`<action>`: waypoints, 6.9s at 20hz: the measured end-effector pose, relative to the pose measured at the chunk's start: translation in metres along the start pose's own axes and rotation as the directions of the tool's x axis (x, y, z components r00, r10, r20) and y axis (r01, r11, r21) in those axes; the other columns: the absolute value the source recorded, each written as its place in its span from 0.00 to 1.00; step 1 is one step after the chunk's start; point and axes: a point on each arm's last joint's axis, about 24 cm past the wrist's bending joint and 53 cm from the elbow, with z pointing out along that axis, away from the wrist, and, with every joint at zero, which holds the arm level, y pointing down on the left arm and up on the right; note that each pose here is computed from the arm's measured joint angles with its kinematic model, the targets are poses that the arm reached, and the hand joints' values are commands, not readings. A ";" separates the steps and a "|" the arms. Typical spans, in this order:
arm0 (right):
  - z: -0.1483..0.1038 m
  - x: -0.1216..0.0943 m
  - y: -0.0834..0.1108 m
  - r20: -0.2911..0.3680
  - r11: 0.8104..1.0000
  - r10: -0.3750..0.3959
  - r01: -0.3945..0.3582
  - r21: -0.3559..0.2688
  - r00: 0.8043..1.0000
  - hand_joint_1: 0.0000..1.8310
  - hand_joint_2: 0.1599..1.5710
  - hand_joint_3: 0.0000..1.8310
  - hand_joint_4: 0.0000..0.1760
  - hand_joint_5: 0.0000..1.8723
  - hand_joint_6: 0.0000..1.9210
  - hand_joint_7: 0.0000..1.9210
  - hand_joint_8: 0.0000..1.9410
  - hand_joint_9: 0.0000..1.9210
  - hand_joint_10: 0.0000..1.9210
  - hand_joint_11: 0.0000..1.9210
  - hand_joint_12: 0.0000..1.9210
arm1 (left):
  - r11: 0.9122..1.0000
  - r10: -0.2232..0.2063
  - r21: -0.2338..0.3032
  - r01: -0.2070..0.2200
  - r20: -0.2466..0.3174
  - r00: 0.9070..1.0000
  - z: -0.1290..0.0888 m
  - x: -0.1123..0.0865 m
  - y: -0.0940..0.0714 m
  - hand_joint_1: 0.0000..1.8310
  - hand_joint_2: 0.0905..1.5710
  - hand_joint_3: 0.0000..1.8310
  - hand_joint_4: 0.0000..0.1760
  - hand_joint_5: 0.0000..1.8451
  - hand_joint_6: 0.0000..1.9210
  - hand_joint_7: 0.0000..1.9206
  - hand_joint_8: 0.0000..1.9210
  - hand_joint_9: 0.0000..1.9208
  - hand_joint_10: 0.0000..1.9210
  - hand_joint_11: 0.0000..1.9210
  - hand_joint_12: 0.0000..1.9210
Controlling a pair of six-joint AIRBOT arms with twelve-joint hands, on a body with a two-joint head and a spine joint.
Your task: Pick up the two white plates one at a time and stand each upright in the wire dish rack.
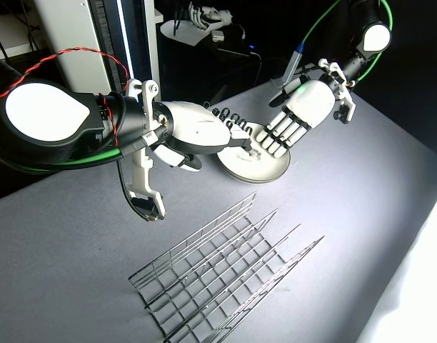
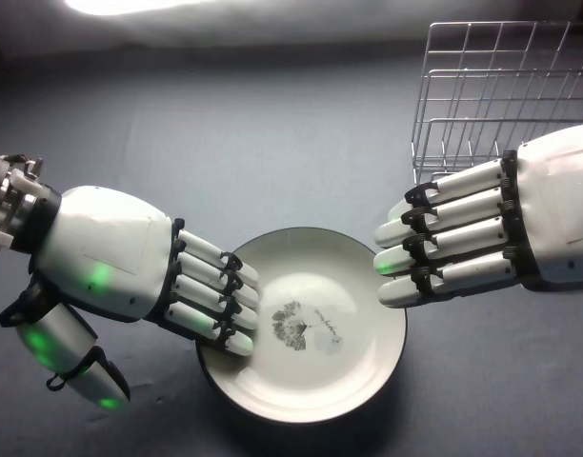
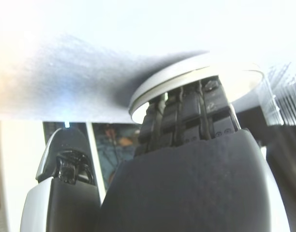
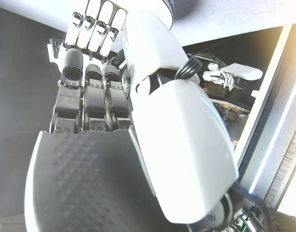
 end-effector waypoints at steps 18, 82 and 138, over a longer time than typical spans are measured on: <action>-0.001 -0.003 0.000 0.013 1.000 0.008 -0.008 -0.001 1.000 0.76 0.73 0.00 0.00 0.03 0.00 0.01 0.00 0.00 0.00 0.00 0.30 | 0.998 -0.027 0.066 0.024 0.042 0.999 0.049 -0.021 -0.004 0.00 0.78 0.00 0.00 0.07 0.00 0.03 0.00 0.01 0.00 0.01 0.01; 0.058 0.013 -0.017 0.045 0.986 0.162 -0.164 0.042 0.986 0.74 0.70 0.00 0.00 0.49 0.61 0.46 0.50 0.43 0.68 0.31 0.73 | 0.991 -0.044 -0.114 0.070 0.221 0.974 -0.026 -0.079 0.034 0.00 0.78 0.00 0.00 0.04 0.00 0.01 0.00 0.00 0.00 0.00 0.03; -0.077 -0.153 -0.125 0.735 0.466 0.659 -0.854 -0.231 0.160 0.76 0.65 0.00 0.00 0.54 0.51 0.57 0.38 0.50 0.55 0.45 0.50 | 0.963 -0.200 -0.108 0.246 0.324 0.925 -0.090 -0.068 0.016 0.00 0.78 0.00 0.00 0.07 0.00 0.06 0.01 0.04 0.00 0.00 0.11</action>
